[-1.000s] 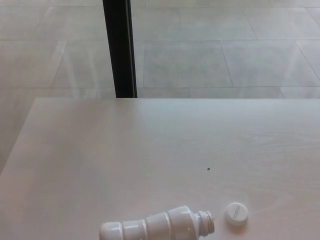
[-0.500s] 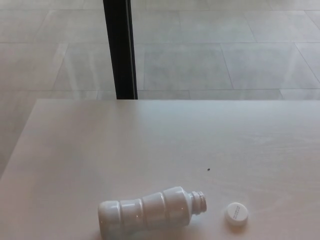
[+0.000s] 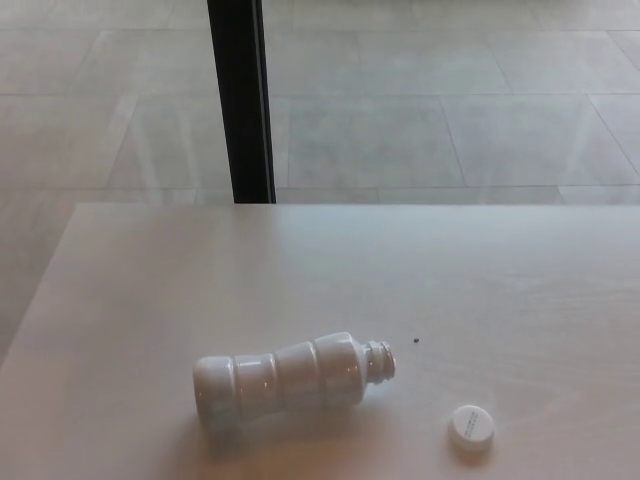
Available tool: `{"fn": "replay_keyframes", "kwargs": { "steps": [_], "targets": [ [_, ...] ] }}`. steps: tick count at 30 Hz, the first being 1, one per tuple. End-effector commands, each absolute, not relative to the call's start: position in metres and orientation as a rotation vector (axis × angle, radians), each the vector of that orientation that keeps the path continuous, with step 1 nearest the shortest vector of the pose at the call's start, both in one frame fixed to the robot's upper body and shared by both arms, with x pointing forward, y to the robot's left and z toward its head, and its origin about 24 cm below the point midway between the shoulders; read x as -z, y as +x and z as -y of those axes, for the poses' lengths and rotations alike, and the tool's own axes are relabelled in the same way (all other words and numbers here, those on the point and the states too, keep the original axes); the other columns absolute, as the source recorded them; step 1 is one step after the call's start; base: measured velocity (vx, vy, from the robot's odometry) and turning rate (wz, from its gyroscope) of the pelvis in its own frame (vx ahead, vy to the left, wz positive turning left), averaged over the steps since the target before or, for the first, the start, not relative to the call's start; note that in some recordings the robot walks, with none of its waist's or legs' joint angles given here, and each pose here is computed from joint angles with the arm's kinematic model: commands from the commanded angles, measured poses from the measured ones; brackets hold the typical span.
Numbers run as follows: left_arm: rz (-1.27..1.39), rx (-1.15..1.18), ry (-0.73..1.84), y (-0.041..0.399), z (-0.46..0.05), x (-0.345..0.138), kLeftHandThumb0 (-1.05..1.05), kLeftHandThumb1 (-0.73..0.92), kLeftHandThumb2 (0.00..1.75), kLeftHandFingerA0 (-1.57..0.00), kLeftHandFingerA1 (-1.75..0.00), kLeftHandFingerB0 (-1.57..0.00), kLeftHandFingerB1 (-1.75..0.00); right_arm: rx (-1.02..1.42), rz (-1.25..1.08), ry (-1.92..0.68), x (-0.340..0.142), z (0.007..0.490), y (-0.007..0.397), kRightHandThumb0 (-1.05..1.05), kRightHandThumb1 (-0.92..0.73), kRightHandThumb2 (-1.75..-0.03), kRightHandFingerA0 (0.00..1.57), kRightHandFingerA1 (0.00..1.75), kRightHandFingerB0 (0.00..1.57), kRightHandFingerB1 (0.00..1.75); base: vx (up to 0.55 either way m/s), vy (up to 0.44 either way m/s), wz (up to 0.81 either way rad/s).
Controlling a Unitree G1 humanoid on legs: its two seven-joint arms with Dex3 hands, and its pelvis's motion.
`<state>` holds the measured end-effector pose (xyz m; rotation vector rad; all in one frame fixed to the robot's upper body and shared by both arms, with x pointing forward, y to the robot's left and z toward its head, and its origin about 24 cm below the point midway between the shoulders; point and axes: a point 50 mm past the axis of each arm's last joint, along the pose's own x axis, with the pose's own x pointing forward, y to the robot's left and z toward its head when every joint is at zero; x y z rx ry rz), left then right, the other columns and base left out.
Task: The robot uses its left hand to to lift the bottle kept on the middle of the desk and tilts it towards its right hand. It then uses its right hand to rotate its cap to open it and places the bottle and cap back on the desk
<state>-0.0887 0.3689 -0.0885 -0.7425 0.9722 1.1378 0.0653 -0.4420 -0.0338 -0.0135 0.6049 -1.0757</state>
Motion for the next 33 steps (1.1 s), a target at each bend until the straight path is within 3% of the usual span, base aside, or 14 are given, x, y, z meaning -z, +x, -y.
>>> {"fn": "replay_keyframes", "kwargs": {
  "steps": [1, 3, 6, 7, 10, 14, 15, 16, 24, 25, 27, 28, 29, 33],
  "targets": [
    [-0.986, -1.119, -0.434, -0.0938, -0.3720, 0.0923, -0.80, 0.78, 0.65, -0.30, -0.69, -0.26, -0.68, 1.160, -0.644, 0.263, 0.0701, 0.4172, 0.0401, -0.60, -0.71, -0.61, 0.31, 0.57, 0.27, 0.34, 0.00, 0.000, 0.00],
    [-1.027, -1.066, -0.382, -0.0926, -0.3709, 0.0933, -0.83, 0.57, 0.95, -0.35, -0.66, -0.31, -0.65, 1.134, -0.663, 0.235, 0.0708, 0.4161, 0.0393, -0.63, -0.56, -0.88, 0.26, 0.61, 0.21, 0.46, 0.00, 0.000, 0.00],
    [-1.111, -0.955, -0.317, -0.0930, -0.3666, 0.0958, -0.79, 0.53, 1.02, -0.41, -0.70, -0.33, -0.65, 1.087, -0.705, 0.172, 0.0715, 0.4146, 0.0382, -0.59, -0.71, -0.60, 0.26, 0.53, 0.27, 0.32, 0.00, 0.000, 0.00],
    [-1.123, -0.950, -0.324, -0.0941, -0.3658, 0.0963, -0.84, 0.74, 0.63, -0.36, -0.67, -0.36, -0.64, 1.098, -0.681, 0.212, 0.0714, 0.4146, 0.0385, -0.58, -0.71, -0.61, 0.24, 0.54, 0.25, 0.33, 0.00, 0.000, 0.00],
    [-1.147, -0.927, -0.302, -0.0982, -0.3653, 0.0953, -0.81, 0.77, 0.64, -0.39, -0.69, -0.36, -0.66, 1.079, -0.707, 0.147, 0.0700, 0.4155, 0.0368, -0.64, -0.56, -0.91, 0.27, 0.61, 0.19, 0.46, 0.00, 0.000, 0.00],
    [-1.141, -0.958, -0.321, -0.1003, -0.3655, 0.0956, -0.76, 0.55, 1.02, -0.39, -0.70, -0.35, -0.66, 1.080, -0.716, 0.145, 0.0708, 0.4154, 0.0368, -0.60, -0.72, -0.62, 0.32, 0.57, 0.28, 0.34, 0.00, 0.000, 0.00],
    [-1.143, -0.960, -0.319, -0.1007, -0.3655, 0.0956, -0.78, 0.76, 0.63, -0.37, -0.68, -0.38, -0.66, 1.082, -0.712, 0.154, 0.0710, 0.4154, 0.0369, -0.59, -0.72, -0.61, 0.32, 0.58, 0.27, 0.34, 0.00, 0.000, 0.00],
    [-1.150, -0.969, -0.310, -0.1011, -0.3659, 0.0957, -0.79, 0.58, 1.06, -0.48, -0.73, -0.34, -0.65, 1.083, -0.711, 0.166, 0.0716, 0.4151, 0.0376, -0.59, -0.71, -0.61, 0.34, 0.56, 0.27, 0.34, 0.00, 0.000, 0.00],
    [-1.160, -0.908, -0.253, -0.0960, -0.3656, 0.0969, -0.81, 0.59, 1.08, -0.47, -0.71, -0.29, -0.62, 1.046, -0.728, 0.124, 0.0712, 0.4145, 0.0402, -0.59, -0.71, -0.61, 0.33, 0.55, 0.31, 0.34, 0.00, 0.000, 0.00],
    [-1.157, -0.907, -0.257, -0.0956, -0.3654, 0.0972, -0.84, 0.77, 0.62, -0.42, -0.65, -0.35, -0.63, 1.049, -0.722, 0.129, 0.0709, 0.4145, 0.0406, -0.58, -0.70, -0.61, 0.34, 0.57, 0.31, 0.34, 0.00, 0.000, 0.00],
    [-1.158, -0.914, -0.262, -0.0955, -0.3657, 0.0975, -0.84, 0.77, 0.63, -0.43, -0.66, -0.36, -0.63, 1.041, -0.724, 0.124, 0.0707, 0.4146, 0.0413, -0.58, -0.70, -0.61, 0.33, 0.57, 0.30, 0.33, 0.00, 0.000, 0.00],
    [-1.159, -0.912, -0.256, -0.0957, -0.3658, 0.0974, -0.80, 0.59, 1.08, -0.46, -0.71, -0.27, -0.62, 1.038, -0.723, 0.131, 0.0709, 0.4147, 0.0410, -0.57, -0.70, -0.61, 0.33, 0.56, 0.30, 0.33, 0.00, 0.000, 0.00],
    [-1.142, -0.924, -0.282, -0.0967, -0.3655, 0.0972, -0.84, 0.76, 0.64, -0.35, -0.66, -0.34, -0.65, 1.035, -0.724, 0.126, 0.0709, 0.4146, 0.0403, -0.58, -0.70, -0.61, 0.33, 0.55, 0.29, 0.33, 0.00, 0.000, 0.00],
    [-1.151, -0.919, -0.280, -0.0976, -0.3652, 0.0973, -0.82, 0.78, 0.64, -0.43, -0.66, -0.35, -0.64, 1.025, -0.738, 0.105, 0.0712, 0.4144, 0.0412, -0.57, -0.70, -0.61, 0.40, 0.57, 0.30, 0.33, 0.00, 0.000, 0.00]
  ]
}}
